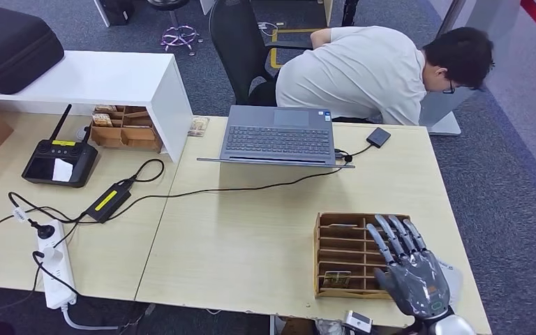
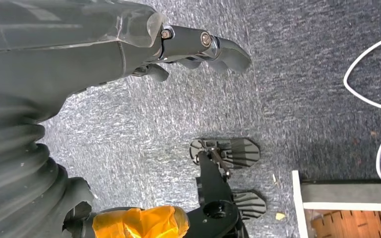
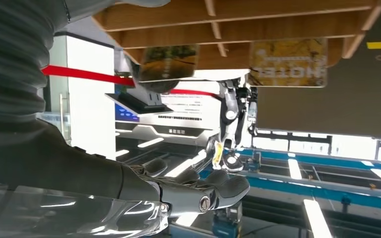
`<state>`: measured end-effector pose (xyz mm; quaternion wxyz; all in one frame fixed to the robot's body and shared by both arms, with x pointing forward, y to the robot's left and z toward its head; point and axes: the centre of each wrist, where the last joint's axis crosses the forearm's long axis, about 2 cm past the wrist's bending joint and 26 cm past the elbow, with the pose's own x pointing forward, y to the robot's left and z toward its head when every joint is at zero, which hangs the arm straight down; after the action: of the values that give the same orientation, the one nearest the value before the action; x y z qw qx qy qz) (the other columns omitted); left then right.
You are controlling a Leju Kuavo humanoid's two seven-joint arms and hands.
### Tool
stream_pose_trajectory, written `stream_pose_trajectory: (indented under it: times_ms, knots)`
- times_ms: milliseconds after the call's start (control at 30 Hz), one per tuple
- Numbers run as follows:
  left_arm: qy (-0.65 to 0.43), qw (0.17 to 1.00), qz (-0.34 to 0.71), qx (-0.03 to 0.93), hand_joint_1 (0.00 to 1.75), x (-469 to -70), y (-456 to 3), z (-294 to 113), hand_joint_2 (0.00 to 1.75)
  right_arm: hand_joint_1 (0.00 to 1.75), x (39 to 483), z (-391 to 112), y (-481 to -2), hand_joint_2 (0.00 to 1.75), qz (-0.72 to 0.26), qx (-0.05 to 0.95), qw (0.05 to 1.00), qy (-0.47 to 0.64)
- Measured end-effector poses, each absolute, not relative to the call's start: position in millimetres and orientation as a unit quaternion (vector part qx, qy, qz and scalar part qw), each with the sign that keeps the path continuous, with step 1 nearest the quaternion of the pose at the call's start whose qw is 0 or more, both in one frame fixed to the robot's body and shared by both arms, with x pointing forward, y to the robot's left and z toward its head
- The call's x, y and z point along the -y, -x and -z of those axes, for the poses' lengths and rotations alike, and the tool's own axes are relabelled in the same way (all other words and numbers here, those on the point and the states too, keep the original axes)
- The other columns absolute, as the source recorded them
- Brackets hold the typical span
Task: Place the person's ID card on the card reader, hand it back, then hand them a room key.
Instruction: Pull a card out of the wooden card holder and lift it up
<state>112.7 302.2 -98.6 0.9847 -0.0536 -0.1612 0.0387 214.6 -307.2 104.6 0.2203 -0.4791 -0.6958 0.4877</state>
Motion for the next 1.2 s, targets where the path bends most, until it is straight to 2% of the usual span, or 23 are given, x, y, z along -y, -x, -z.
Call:
stream_pose_trajectory:
  times_ms: [533, 667, 900, 1200]
  knots:
    - [0.055, 0.985, -0.034, 0.160, 0.00, -296.0, -116.3, 97.8, 1.75, 0.00, 297.0, -113.5, -254.3, 1.75, -0.502, 0.686, 0.212, 0.481]
    - [0.056, 0.985, -0.033, 0.159, 0.00, -296.2, -115.8, 97.9, 1.75, 0.00, 316.1, -131.6, -276.6, 1.75, -0.541, 0.658, 0.219, 0.475]
    - [0.061, 0.985, -0.032, 0.161, 0.00, -296.5, -113.4, 98.5, 1.75, 0.00, 354.6, -191.8, -325.2, 1.75, -0.576, 0.629, 0.188, 0.487]
    - [0.061, 0.984, -0.032, 0.162, 0.00, -296.5, -112.1, 98.8, 1.75, 0.00, 360.9, -207.3, -335.3, 1.75, -0.583, 0.620, 0.169, 0.496]
